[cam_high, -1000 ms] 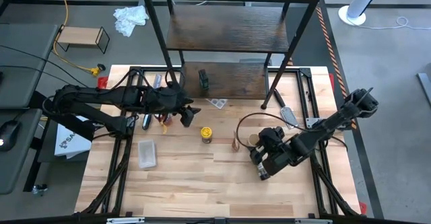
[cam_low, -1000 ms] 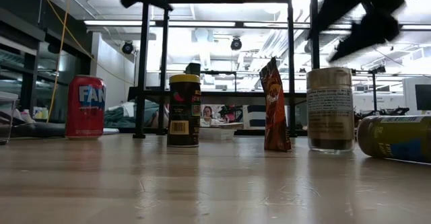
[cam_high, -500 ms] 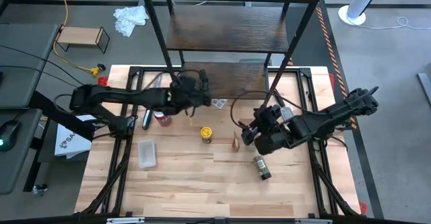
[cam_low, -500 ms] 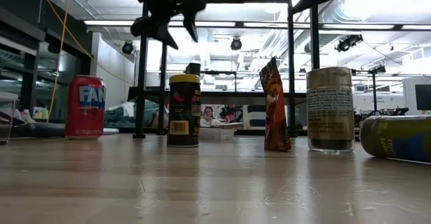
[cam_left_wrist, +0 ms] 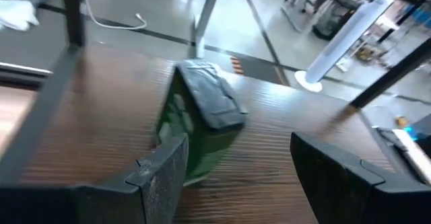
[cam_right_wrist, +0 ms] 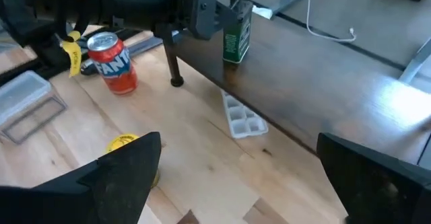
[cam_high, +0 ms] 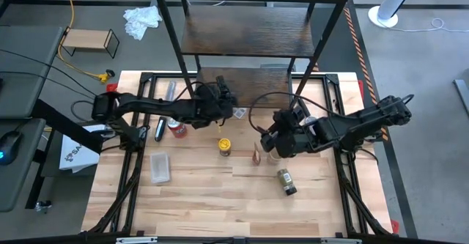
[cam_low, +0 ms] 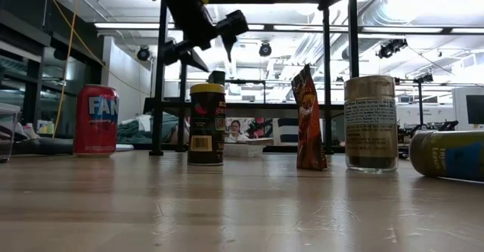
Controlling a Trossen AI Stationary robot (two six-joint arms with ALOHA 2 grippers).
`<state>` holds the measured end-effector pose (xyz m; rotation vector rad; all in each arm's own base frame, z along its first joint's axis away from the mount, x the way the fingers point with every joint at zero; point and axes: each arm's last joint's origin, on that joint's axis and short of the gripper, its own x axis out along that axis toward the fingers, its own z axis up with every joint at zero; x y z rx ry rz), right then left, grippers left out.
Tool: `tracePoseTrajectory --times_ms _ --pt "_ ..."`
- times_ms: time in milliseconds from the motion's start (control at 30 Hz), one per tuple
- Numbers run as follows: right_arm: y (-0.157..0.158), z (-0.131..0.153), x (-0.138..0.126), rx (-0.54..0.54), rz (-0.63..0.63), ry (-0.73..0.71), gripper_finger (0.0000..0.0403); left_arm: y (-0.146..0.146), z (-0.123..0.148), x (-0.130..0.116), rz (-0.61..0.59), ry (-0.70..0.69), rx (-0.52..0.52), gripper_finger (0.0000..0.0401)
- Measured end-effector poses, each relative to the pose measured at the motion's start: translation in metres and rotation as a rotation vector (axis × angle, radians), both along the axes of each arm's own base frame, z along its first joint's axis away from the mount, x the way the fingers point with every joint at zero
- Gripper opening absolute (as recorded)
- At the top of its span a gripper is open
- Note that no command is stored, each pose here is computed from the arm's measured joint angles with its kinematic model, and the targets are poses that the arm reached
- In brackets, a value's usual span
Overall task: Shelf spices
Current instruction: Remove the black seasoning box from the bottom shelf
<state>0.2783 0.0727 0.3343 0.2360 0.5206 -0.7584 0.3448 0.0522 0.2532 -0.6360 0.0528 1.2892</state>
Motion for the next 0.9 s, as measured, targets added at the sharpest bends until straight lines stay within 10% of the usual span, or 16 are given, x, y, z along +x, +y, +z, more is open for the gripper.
tracePoseTrajectory --times_ms 900 --pt "-0.004 0.001 0.001 -0.058 0.102 0.116 0.0394 0.034 -0.007 0.001 0.030 0.072 0.006 0.0214"
